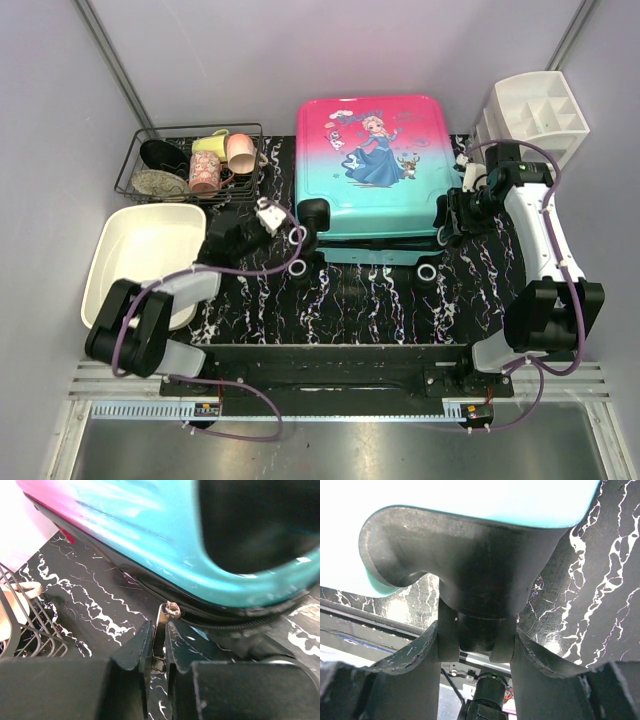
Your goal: Open, take out, and arrange the luggage
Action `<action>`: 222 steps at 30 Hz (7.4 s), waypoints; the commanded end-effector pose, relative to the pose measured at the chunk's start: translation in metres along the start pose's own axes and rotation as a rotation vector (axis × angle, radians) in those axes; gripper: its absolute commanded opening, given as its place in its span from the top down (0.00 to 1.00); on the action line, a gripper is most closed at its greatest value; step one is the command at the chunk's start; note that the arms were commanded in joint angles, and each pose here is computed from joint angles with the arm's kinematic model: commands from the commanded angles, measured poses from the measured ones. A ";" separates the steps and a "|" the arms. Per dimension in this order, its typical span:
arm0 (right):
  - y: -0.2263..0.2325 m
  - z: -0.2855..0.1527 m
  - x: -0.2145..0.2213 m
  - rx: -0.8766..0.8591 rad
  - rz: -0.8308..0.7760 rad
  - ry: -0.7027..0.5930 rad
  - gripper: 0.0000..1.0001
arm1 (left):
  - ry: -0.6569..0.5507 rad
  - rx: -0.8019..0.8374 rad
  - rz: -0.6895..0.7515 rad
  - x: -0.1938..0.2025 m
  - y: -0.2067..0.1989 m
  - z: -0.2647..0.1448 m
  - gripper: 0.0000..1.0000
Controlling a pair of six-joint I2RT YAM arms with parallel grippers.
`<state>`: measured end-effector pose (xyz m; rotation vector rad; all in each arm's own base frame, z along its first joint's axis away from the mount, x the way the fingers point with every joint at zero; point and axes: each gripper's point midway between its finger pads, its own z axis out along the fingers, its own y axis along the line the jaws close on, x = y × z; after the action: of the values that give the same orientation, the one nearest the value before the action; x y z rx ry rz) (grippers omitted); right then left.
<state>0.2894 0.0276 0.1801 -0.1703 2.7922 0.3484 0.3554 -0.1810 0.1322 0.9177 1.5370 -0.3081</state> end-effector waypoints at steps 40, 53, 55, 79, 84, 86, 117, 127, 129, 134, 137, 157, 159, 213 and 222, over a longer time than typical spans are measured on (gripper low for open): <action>0.022 -0.027 -0.061 -0.238 -0.027 -0.167 0.09 | 0.232 0.085 -0.529 -0.131 0.034 -0.063 0.02; 0.075 0.005 0.020 -0.441 -0.053 -0.034 0.77 | 0.357 0.179 -0.402 -0.129 -0.014 -0.052 0.01; 0.097 0.002 0.032 -0.483 -0.122 -0.021 0.80 | 0.380 0.150 -0.396 -0.124 -0.010 -0.046 0.01; 0.172 -0.083 0.005 -0.517 -0.530 -0.344 0.00 | 0.480 0.121 -0.100 -0.071 0.034 0.061 0.51; 0.106 -0.120 -0.051 -0.403 -0.394 -0.504 0.00 | 0.423 0.209 0.000 -0.063 0.041 0.079 0.64; 0.067 -0.113 -0.080 -0.310 -0.284 -0.524 0.00 | 0.411 0.226 0.030 -0.057 0.047 0.082 0.68; -0.058 0.016 -0.170 -0.354 0.055 -0.401 0.08 | 0.159 0.200 -0.440 -0.125 0.048 -0.030 0.09; 0.000 0.004 -0.063 -0.487 0.095 -0.288 0.12 | 0.254 0.389 -0.609 -0.084 -0.026 -0.014 0.14; 0.010 -0.004 -0.045 -0.484 0.105 -0.284 0.12 | 0.262 0.367 -0.595 -0.080 -0.019 0.001 0.14; 0.030 -0.022 -0.013 -0.481 0.145 -0.286 0.09 | 0.245 0.371 -0.562 -0.081 0.005 0.057 0.16; 0.038 -0.027 -0.007 -0.493 0.177 -0.311 0.09 | 0.225 0.360 -0.541 -0.083 0.025 0.093 0.18; 0.032 -0.076 -0.040 -0.355 0.053 -0.518 0.00 | 0.214 0.568 -0.024 -0.144 0.031 -0.075 0.01; 0.030 -0.088 -0.049 -0.325 0.010 -0.552 0.00 | 0.212 0.588 -0.019 -0.140 0.010 -0.096 0.01; 0.090 -0.196 0.001 0.156 -1.051 -1.273 0.00 | -0.115 0.412 -0.226 -0.268 0.014 -0.027 1.00; 0.076 -0.186 -0.033 0.368 -1.355 -1.405 0.00 | -0.206 0.383 -0.465 -0.297 0.053 -0.012 1.00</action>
<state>0.2371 0.0564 0.3438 -0.9837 1.1988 -0.1030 0.3258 -0.2619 0.3635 0.9699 1.6333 -1.0732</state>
